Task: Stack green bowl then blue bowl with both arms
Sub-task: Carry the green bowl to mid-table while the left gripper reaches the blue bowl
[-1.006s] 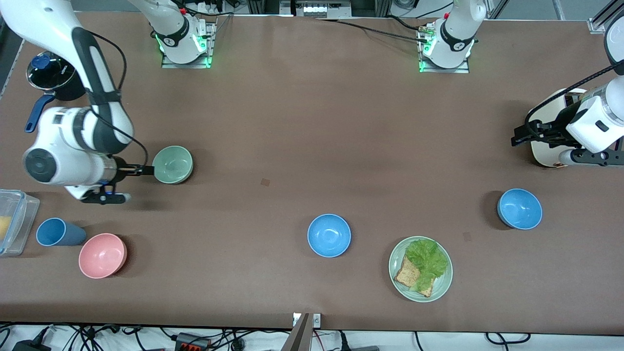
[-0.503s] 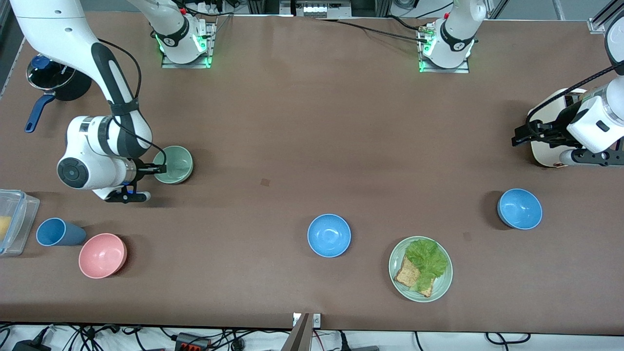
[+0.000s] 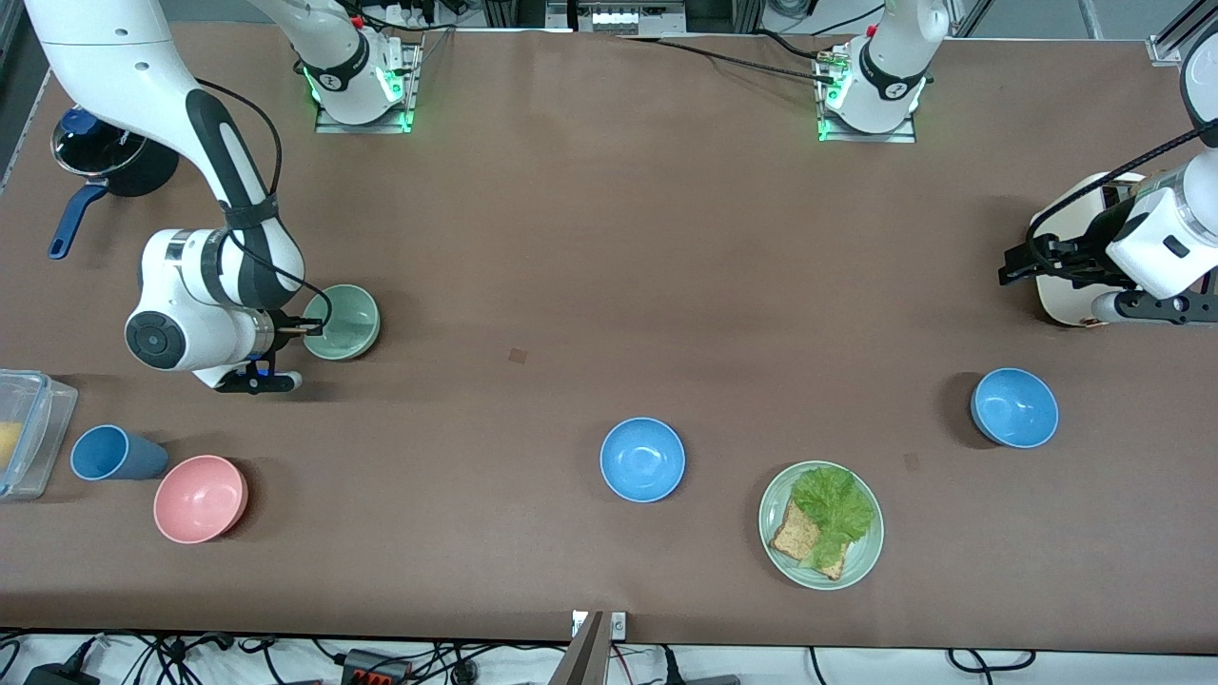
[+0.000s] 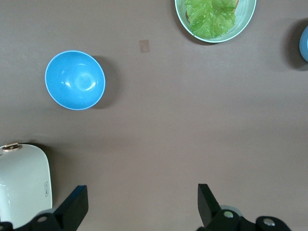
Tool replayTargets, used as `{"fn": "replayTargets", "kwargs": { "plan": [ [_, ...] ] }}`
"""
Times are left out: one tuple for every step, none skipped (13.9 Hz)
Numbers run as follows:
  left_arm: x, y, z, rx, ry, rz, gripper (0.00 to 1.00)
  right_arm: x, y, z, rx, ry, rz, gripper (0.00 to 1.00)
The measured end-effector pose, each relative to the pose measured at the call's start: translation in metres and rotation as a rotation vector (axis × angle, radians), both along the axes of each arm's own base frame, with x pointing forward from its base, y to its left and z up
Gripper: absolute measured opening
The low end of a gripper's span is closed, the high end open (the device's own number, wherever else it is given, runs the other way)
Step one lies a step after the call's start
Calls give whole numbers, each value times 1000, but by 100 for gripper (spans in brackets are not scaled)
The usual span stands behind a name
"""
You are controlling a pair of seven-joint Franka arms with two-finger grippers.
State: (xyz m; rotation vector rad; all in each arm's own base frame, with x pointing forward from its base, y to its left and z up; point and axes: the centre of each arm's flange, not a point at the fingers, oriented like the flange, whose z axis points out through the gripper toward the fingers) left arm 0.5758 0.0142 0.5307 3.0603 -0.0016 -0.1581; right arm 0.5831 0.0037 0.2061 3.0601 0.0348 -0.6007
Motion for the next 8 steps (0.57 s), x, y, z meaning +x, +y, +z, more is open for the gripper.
{"fn": "replayTargets", "kwargs": {
  "plan": [
    [0, 0, 0, 0, 1, 0, 100, 1, 4, 4, 1, -5, 6, 5],
    [0, 0, 0, 0, 1, 0, 100, 1, 10, 7, 3, -9, 16, 5],
    [0, 0, 0, 0, 2, 0, 100, 2, 20, 10, 8, -15, 31, 5],
    [0, 0, 0, 0, 2, 0, 100, 4, 36, 17, 20, -23, 55, 5],
    [0, 0, 0, 0, 2, 0, 100, 7, 59, 28, 36, -31, 82, 5],
    [0, 0, 0, 0, 2, 1, 100, 10, 89, 44, 51, -37, 101, 5],
    [0, 1, -1, 0, 3, 1, 100, 12, 123, 62, 64, -46, 111, 5],
    [0, 1, -1, 0, 3, 1, 100, 12, 157, 79, 78, -61, 118, 5]
  ]
}}
